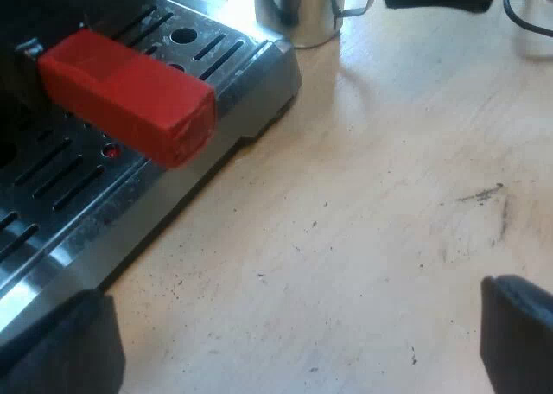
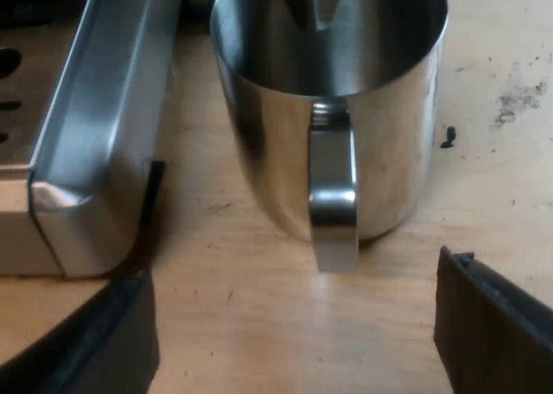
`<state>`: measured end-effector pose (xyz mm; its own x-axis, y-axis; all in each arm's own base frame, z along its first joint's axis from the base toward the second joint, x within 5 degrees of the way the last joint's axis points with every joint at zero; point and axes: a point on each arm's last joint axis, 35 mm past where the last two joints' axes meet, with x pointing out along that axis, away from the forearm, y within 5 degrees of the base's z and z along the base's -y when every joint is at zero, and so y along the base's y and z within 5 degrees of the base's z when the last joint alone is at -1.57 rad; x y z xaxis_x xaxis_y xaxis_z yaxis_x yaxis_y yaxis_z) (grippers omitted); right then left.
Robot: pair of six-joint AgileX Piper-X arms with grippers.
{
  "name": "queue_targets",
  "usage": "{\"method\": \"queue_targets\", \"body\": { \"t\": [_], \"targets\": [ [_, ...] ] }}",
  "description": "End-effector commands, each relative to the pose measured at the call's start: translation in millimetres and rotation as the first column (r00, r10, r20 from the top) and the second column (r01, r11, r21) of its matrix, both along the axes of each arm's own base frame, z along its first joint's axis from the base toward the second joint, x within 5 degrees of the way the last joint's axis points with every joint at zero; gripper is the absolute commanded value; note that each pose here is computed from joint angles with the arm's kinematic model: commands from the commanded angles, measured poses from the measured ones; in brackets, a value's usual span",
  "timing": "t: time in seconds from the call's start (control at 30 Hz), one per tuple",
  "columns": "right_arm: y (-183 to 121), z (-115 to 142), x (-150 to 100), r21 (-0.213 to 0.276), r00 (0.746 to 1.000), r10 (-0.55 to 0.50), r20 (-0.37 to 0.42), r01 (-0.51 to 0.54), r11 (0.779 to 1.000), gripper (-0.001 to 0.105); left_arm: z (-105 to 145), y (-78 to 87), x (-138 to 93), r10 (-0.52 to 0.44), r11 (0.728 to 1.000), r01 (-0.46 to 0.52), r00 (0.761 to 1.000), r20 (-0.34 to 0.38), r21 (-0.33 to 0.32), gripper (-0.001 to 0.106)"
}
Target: Remove mug from coffee machine
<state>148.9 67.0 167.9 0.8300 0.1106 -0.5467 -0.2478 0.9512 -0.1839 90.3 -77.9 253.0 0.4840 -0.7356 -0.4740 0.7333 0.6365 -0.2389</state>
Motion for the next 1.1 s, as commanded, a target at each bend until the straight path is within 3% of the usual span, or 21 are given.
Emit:
{"method": "queue_targets", "body": {
  "t": [0.03,0.1,0.17,0.23,0.3,0.5,0.63,0.7,0.83,0.9,0.93,1.0,1.03,1.07,1.1],
  "targets": [
    [-6.5,0.2,-13.0,-0.077,0.983,0.004,-0.184,-0.019,0.997,0.069,3.4,-0.7,0.6,0.005,1.000,-0.004,1.000,0.018,-0.012,0.085],
    [-7.2,4.7,-14.6,-0.085,0.979,0.005,-0.206,-0.023,0.996,0.069,3.4,-0.7,0.6,0.005,1.000,-0.004,1.000,0.018,-0.012,0.085],
    [-8.7,26.0,-17.9,-0.108,0.966,0.002,-0.258,-0.031,0.994,0.069,4.9,-0.7,0.6,0.011,1.000,-0.011,1.000,0.012,-0.022,0.085],
    [-9.2,45.4,-20.1,-0.112,0.954,0.011,-0.298,-0.047,0.993,0.069,16.4,-0.8,0.7,0.063,0.993,-0.069,0.996,-0.058,-0.099,0.085],
    [-9.2,58.7,-20.2,-0.119,0.950,0.011,-0.312,-0.051,0.992,0.069,26.0,-0.4,0.7,0.084,0.988,-0.091,0.995,-0.062,-0.126,0.085],
    [-7.1,107.4,-18.7,-0.130,0.952,0.085,-0.293,-0.128,0.983,0.069,64.2,7.8,-0.1,0.228,0.961,-0.228,0.973,-0.023,-0.157,0.085],
    [-4.9,137.8,-16.1,-0.083,0.967,0.122,-0.224,-0.143,0.986,0.069,87.4,19.8,-1.1,0.316,0.935,-0.313,0.949,-0.011,-0.170,0.085],
    [-3.3,145.4,-14.0,-0.072,0.968,0.136,-0.211,-0.154,0.985,0.069,95.2,26.1,0.0,0.370,0.914,-0.365,0.929,-0.001,-0.180,0.085],
    [1.8,153.2,-4.6,-0.080,0.958,0.137,-0.251,-0.161,0.984,0.069,108.8,43.9,3.9,0.519,0.838,-0.503,0.855,0.021,-0.213,0.085],
    [4.9,153.5,1.0,-0.083,0.954,0.140,-0.266,-0.167,0.982,0.069,109.8,48.4,4.9,0.548,0.819,-0.532,0.836,0.020,-0.216,0.085],
    [7.1,152.7,5.2,-0.092,0.951,0.144,-0.272,-0.175,0.980,0.069,108.7,54.5,6.2,0.594,0.788,-0.579,0.804,0.010,-0.212,0.085],
    [7.6,151.1,10.4,-0.095,0.953,0.137,-0.270,-0.168,0.981,0.069,107.2,58.5,6.6,0.627,0.763,-0.614,0.779,0.001,-0.202,0.085],
    [6.8,149.4,14.4,-0.089,0.953,0.129,-0.275,-0.159,0.983,0.069,104.6,65.8,6.9,0.686,0.714,-0.677,0.727,-0.013,-0.181,0.085],
    [2.9,146.6,21.1,-0.069,0.950,0.113,-0.290,-0.139,0.988,0.069,103.6,69.1,7.0,0.716,0.687,-0.707,0.698,-0.014,-0.170,0.085],
    [2.2,146.4,22.2,-0.067,0.951,0.109,-0.289,-0.134,0.989,0.069,103.5,70.0,7.0,0.723,0.679,-0.714,0.691,-0.015,-0.168,0.085]
  ]
}}
